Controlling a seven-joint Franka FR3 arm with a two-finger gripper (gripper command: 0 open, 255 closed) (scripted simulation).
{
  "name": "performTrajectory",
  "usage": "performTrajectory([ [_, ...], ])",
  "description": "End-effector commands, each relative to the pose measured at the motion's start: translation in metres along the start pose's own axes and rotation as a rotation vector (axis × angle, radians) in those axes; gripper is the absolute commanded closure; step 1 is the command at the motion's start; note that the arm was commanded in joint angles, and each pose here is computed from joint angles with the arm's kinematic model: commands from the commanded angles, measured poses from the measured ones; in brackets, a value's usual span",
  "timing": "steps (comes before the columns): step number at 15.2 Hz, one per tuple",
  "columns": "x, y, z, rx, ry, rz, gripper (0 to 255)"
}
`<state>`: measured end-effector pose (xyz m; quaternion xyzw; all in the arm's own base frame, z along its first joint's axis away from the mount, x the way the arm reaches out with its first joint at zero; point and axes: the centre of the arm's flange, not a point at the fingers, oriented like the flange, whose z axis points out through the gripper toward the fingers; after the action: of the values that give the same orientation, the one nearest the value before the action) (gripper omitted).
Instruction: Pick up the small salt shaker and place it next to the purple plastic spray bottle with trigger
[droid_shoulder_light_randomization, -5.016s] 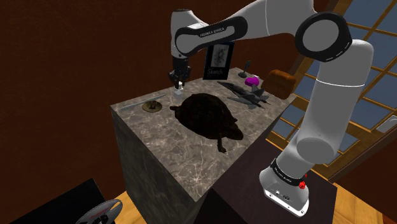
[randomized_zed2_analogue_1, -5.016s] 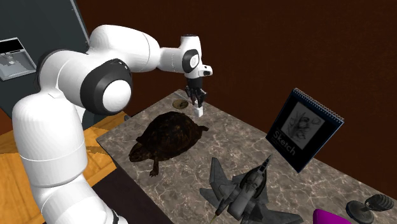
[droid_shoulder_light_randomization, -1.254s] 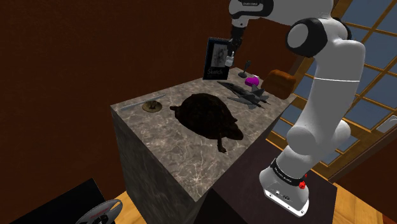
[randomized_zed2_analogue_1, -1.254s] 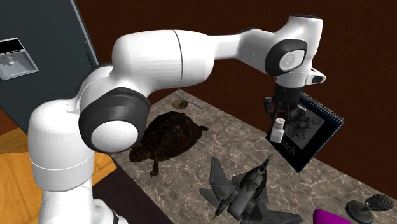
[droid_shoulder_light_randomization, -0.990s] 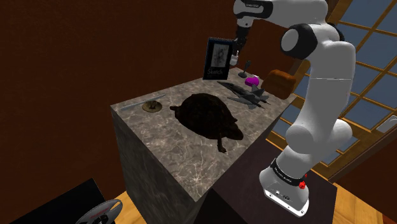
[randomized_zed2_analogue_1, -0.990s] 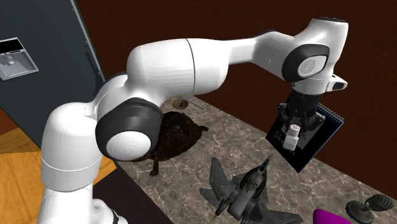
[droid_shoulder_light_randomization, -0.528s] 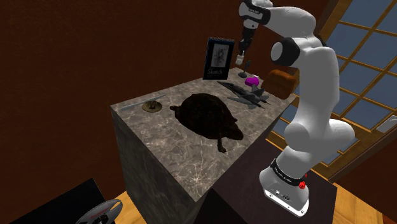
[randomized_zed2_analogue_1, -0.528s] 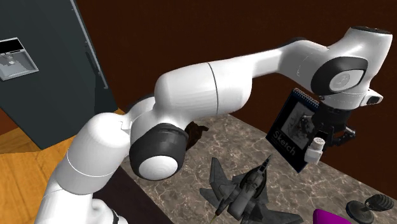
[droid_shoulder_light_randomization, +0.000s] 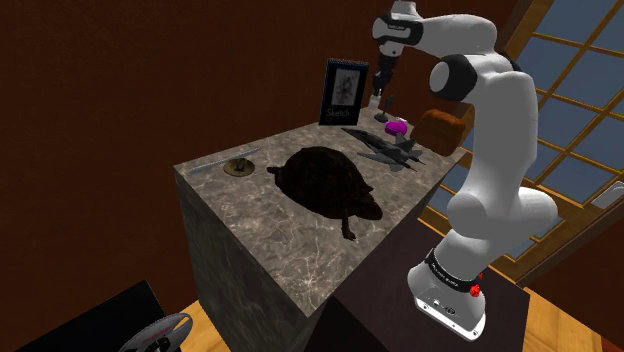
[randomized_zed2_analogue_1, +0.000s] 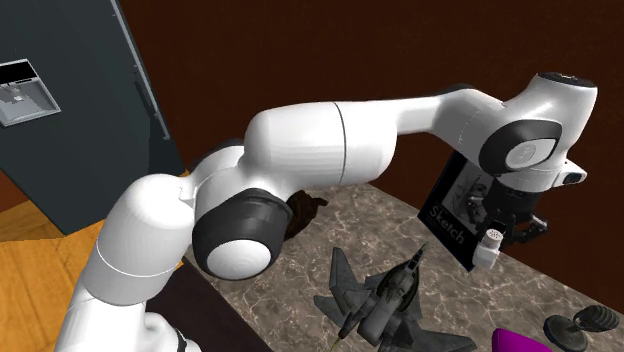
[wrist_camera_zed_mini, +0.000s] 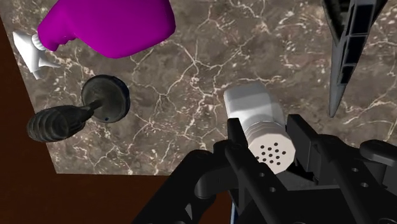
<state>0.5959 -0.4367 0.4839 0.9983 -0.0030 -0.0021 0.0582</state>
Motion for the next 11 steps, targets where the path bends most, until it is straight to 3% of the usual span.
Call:
performTrajectory([
  [1, 0.001, 0.000, 0.010, 0.000, 0.000, 0.000, 255],
  [11, 0.001, -0.006, 0.063, 0.000, 0.000, 0.000, 255],
])
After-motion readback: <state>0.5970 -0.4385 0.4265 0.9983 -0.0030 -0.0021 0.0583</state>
